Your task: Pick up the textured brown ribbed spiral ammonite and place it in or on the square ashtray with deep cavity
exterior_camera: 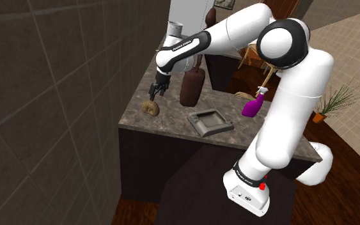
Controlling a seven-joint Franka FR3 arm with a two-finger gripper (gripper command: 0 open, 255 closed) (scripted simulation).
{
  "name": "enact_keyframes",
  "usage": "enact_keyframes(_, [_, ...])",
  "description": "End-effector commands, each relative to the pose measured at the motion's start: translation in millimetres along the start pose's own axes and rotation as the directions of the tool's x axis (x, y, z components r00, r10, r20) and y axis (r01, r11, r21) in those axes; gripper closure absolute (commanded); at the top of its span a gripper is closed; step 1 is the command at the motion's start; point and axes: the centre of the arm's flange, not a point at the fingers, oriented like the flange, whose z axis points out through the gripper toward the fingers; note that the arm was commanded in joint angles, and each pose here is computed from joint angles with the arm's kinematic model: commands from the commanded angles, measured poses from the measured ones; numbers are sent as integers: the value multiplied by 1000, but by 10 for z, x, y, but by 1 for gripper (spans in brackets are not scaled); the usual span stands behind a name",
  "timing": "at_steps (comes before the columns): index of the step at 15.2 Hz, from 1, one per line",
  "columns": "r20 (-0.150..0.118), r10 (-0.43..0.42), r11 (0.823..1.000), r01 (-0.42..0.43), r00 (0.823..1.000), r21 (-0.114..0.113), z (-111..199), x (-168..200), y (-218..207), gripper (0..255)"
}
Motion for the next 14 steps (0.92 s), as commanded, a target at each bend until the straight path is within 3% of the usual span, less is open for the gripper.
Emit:
enact_keyframes(1, [2, -7, 1000, 7, 1000, 4, 196, 72, 17, 0])
enact_keyframes(8, [2, -7, 1000, 7, 1000, 4, 543, 71, 16, 0])
enact_keyframes(14, [2, -7, 1000, 7, 1000, 4, 543, 71, 16, 0])
